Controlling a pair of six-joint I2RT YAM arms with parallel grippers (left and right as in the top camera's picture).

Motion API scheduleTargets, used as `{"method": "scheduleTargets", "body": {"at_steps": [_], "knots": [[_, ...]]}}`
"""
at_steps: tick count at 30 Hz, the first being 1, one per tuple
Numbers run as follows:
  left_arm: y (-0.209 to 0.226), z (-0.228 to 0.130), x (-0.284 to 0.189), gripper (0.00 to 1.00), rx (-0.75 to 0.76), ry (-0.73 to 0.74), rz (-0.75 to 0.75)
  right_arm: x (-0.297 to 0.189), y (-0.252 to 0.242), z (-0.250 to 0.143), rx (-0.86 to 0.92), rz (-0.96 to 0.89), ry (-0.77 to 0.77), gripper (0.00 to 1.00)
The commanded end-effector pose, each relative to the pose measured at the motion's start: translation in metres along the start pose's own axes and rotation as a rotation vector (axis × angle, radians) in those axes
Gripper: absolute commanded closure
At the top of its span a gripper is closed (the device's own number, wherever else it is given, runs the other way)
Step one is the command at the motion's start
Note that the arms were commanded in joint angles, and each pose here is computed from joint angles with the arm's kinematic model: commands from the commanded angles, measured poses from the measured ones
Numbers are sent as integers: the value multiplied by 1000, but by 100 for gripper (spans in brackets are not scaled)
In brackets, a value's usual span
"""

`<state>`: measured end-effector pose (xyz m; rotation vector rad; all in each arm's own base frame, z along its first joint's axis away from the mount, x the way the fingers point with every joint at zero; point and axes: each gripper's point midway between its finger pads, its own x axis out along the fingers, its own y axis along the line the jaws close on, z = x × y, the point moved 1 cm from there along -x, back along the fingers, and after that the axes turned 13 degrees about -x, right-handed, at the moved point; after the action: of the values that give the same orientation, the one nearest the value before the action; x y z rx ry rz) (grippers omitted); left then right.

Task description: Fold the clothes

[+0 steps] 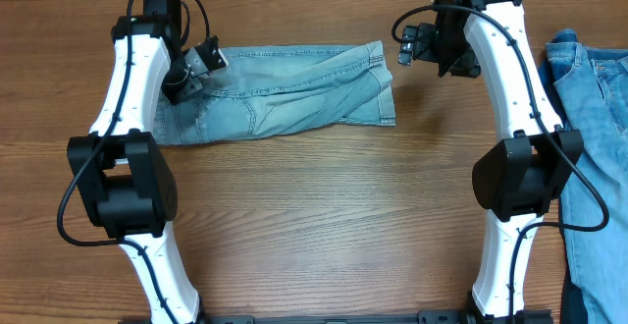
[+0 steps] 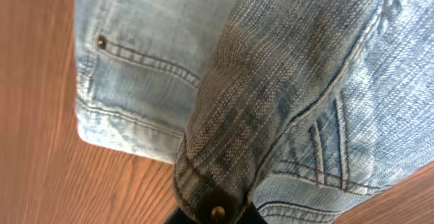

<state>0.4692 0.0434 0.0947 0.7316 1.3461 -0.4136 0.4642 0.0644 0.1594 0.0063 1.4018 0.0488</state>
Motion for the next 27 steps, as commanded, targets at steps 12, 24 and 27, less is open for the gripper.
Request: {"method": "scheduleTargets", "body": {"at_steps": [12,24,27], "knots": [[46,29,-23,96,-204,-212,83,-11,-1,6,8,2,-40,0],[50,28,32,94,-292,-162,66,-11,0,6,7,2,-38,0],[60,19,55,96,-384,-102,121,-11,0,6,7,2,-39,0]]}}
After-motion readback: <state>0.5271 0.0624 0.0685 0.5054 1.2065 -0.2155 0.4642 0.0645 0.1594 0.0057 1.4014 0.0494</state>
